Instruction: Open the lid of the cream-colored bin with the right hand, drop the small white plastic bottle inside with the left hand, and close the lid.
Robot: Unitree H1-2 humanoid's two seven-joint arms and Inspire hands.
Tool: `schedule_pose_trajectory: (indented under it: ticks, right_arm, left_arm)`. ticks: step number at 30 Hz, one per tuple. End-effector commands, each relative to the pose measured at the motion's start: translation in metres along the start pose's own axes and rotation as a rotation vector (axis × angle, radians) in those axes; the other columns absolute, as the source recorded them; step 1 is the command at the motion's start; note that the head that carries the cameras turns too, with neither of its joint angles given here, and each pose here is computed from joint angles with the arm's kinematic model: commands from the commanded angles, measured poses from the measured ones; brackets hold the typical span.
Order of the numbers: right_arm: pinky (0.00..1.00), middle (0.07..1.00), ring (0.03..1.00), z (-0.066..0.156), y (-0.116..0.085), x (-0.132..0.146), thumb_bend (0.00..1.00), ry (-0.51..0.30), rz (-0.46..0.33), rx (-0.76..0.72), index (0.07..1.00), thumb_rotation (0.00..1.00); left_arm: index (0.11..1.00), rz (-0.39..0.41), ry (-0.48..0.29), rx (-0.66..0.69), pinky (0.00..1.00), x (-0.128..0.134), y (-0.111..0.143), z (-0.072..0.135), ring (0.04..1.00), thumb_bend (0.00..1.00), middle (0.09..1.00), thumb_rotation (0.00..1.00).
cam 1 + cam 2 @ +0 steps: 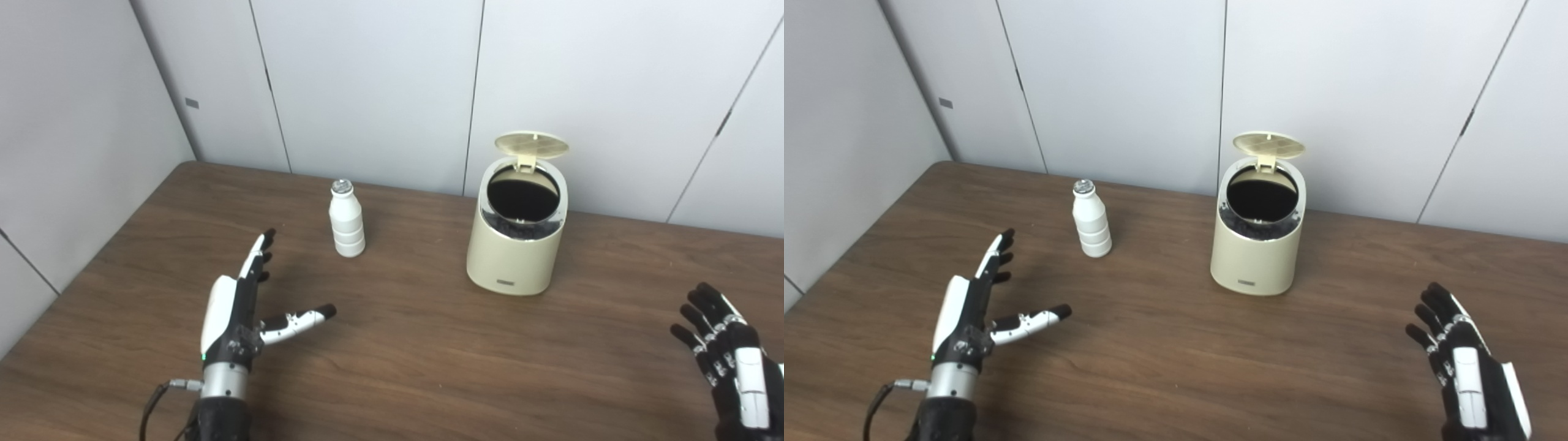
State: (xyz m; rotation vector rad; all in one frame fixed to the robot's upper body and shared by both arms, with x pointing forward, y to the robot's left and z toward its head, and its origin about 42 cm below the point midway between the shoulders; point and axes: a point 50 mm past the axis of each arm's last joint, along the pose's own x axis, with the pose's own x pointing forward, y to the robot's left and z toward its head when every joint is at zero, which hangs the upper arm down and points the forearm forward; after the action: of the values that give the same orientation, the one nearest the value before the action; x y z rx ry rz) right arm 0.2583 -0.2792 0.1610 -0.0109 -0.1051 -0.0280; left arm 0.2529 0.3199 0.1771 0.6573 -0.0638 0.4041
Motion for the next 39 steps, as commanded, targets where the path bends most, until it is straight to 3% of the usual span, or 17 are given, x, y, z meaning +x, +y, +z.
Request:
schedule_pose_trajectory:
  ticks: [1, 8, 11, 17, 21, 24, 32, 39]
  right_arm:
    - [0.86, 0.909, 0.912, 0.019, 0.004, 0.006, 0.69, -0.079, 0.01, 0.008, 0.886, 0.89]
    - [0.92, 0.934, 0.925, 0.019, 0.004, 0.005, 0.69, -0.091, 0.013, -0.013, 0.92, 0.91]
    - [0.96, 0.942, 0.937, 0.019, 0.004, 0.004, 0.64, -0.082, 0.01, -0.012, 0.94, 0.92]
    - [0.96, 0.952, 0.939, 0.021, 0.005, 0.001, 0.66, -0.067, 0.005, -0.025, 0.971, 0.91]
    - [0.97, 0.955, 0.943, 0.024, 0.007, 0.001, 0.63, -0.067, 0.006, -0.008, 0.968, 0.9]
    - [0.98, 0.957, 0.947, 0.023, 0.008, 0.001, 0.6, -0.065, 0.004, -0.024, 0.974, 0.96]
    - [1.0, 0.967, 0.968, 0.022, 0.01, 0.001, 0.64, -0.061, -0.002, -0.038, 0.989, 1.0]
    - [1.0, 0.967, 0.97, 0.022, 0.011, 0.003, 0.62, -0.06, 0.009, -0.046, 0.987, 0.99]
  left_arm:
    - [0.994, 0.033, -0.043, 0.032, 0.79, 0.018, 0.009, 0.015, 0.939, 0.99, 0.976, 0.34]
    - [0.977, 0.017, -0.086, 0.18, 0.77, 0.063, 0.018, 0.028, 0.911, 1.0, 0.957, 0.36]
    - [0.964, -0.016, -0.115, 0.218, 0.78, 0.082, 0.015, 0.035, 0.927, 1.0, 0.956, 0.37]
    - [0.939, -0.092, -0.159, 0.26, 0.74, 0.107, 0.001, 0.038, 0.894, 1.0, 0.928, 0.33]
    - [0.934, -0.138, -0.156, 0.269, 0.73, 0.119, -0.011, 0.04, 0.882, 1.0, 0.91, 0.34]
    - [0.939, -0.166, -0.15, 0.266, 0.74, 0.125, -0.018, 0.041, 0.877, 1.0, 0.901, 0.35]
    - [0.933, -0.216, -0.14, 0.276, 0.73, 0.133, -0.028, 0.046, 0.867, 1.0, 0.891, 0.35]
    - [0.911, -0.205, -0.132, 0.262, 0.74, 0.141, -0.033, 0.046, 0.861, 1.0, 0.88, 0.34]
